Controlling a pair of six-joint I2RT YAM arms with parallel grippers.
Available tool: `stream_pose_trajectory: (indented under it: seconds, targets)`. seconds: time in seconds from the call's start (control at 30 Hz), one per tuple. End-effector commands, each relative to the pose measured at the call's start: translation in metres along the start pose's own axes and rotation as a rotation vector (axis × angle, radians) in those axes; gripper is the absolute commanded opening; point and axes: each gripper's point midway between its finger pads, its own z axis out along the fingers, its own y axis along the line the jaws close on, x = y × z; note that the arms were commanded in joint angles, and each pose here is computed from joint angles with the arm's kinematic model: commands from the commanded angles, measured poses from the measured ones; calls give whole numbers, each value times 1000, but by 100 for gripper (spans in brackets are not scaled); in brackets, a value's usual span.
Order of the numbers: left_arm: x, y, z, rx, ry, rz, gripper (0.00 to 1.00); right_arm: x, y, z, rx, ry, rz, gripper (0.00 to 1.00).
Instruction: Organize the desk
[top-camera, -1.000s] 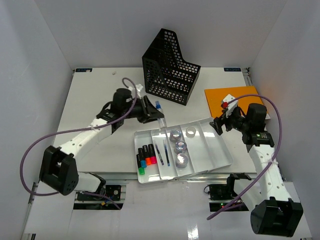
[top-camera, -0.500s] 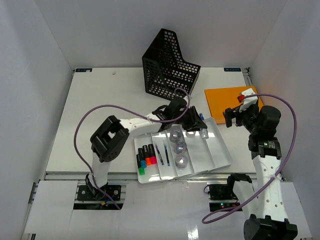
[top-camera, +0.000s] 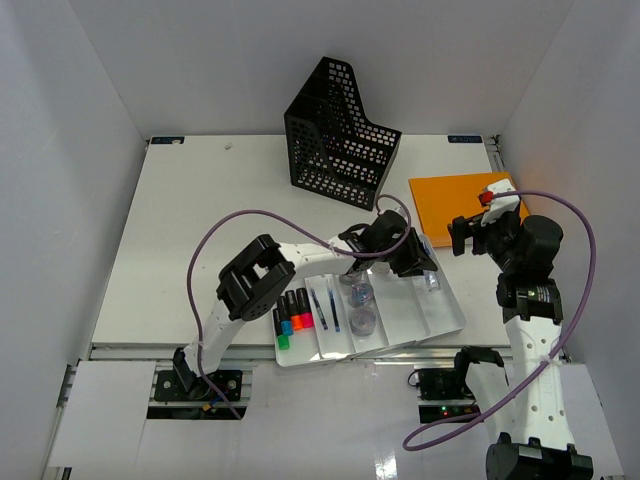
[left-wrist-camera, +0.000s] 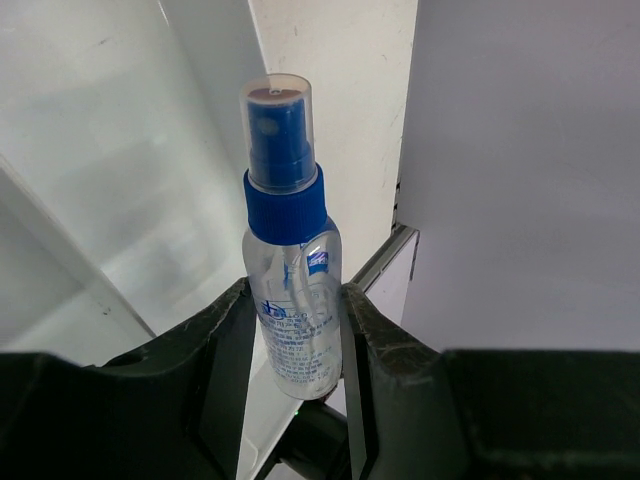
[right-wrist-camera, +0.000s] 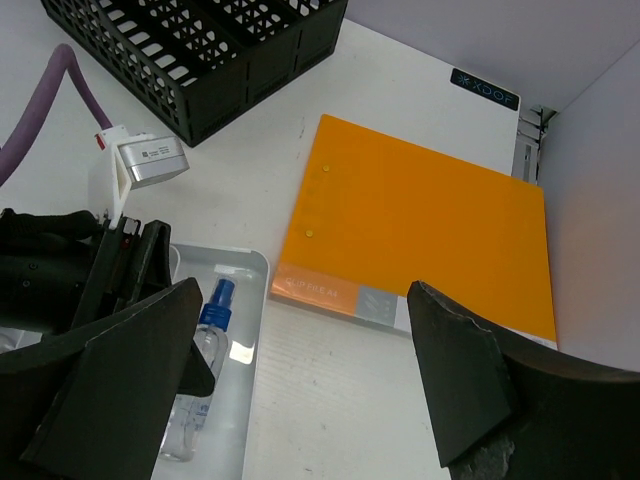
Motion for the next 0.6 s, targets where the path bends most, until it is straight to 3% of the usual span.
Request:
stream_pose_trajectory:
  seconds: [0.0, 0.1, 0.17, 0.2, 0.33, 0.5, 0.57]
  targets:
    - [-8, -34, -10, 42, -43, 19, 58, -2, -2, -1, 13, -19, 0, 90]
    - [-7, -35, -13, 34, -42, 37, 74, 1, 3, -1, -12, -9, -8, 95]
    - [-8, -36, -15, 34, -47, 52, 79, 1, 6, -1, -37, -4, -18, 95]
    - [-9, -37, -18, 33, -53, 59, 80, -2, 7, -2, -45, -7, -26, 90]
    - [-15, -42, -31, 30, -90, 102, 82, -11, 13, -5, -98, -19, -72, 90]
    - [-42, -50, -83, 7, -211, 203, 85, -34, 13, -9, -151, -47, -203, 90]
    - [-58, -32, -107, -39, -270, 234, 87, -41, 14, -10, -186, -49, -236, 90]
